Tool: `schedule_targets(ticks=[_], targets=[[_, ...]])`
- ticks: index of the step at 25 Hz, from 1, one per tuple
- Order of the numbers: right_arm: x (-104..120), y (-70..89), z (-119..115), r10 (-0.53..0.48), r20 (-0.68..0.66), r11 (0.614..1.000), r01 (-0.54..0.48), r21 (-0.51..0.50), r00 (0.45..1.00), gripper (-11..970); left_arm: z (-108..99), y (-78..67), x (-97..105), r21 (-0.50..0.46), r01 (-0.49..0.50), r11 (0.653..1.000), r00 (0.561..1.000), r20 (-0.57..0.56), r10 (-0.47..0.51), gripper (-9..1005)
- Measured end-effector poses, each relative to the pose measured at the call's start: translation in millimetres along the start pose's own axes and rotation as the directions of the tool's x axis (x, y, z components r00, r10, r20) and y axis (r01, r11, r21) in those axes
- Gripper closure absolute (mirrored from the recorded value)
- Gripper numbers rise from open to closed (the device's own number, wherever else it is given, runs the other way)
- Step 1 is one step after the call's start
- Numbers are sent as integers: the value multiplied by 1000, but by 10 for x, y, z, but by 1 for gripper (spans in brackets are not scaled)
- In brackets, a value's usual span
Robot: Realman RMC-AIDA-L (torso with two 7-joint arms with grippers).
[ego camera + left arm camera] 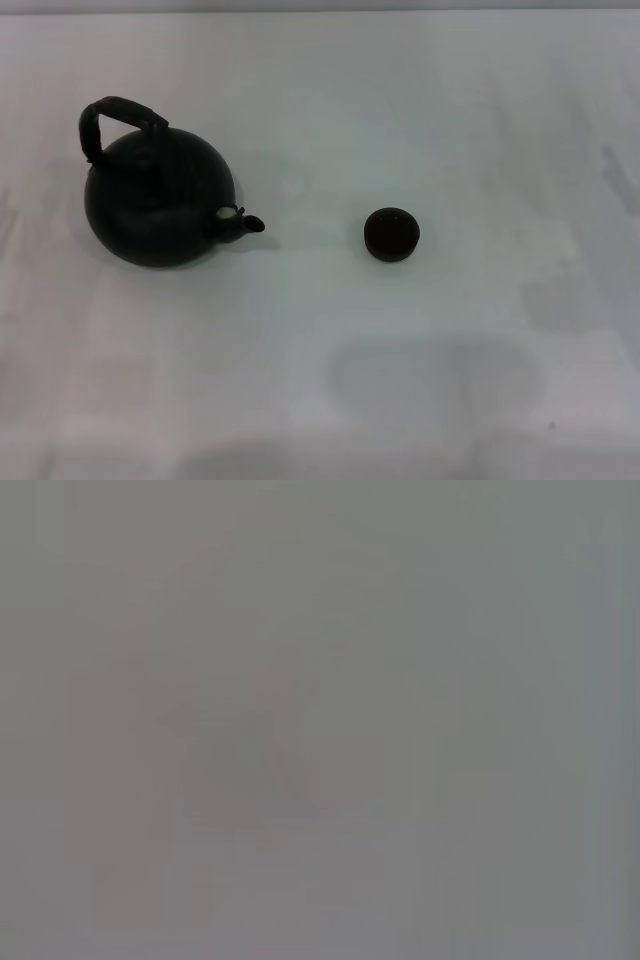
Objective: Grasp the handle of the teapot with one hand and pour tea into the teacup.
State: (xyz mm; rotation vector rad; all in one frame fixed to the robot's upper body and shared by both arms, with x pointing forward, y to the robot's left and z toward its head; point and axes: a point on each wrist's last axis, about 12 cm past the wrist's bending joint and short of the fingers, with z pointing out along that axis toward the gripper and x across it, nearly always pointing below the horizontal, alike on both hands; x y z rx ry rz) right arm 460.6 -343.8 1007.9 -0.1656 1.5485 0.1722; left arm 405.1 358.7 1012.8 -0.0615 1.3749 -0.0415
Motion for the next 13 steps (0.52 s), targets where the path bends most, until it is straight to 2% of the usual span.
schedule_targets(ticks=[13], targets=[[-21, -10, -9, -40, 13, 999, 40, -10, 999, 125, 121, -80, 29, 16, 23, 1000, 1000, -4, -23, 134]])
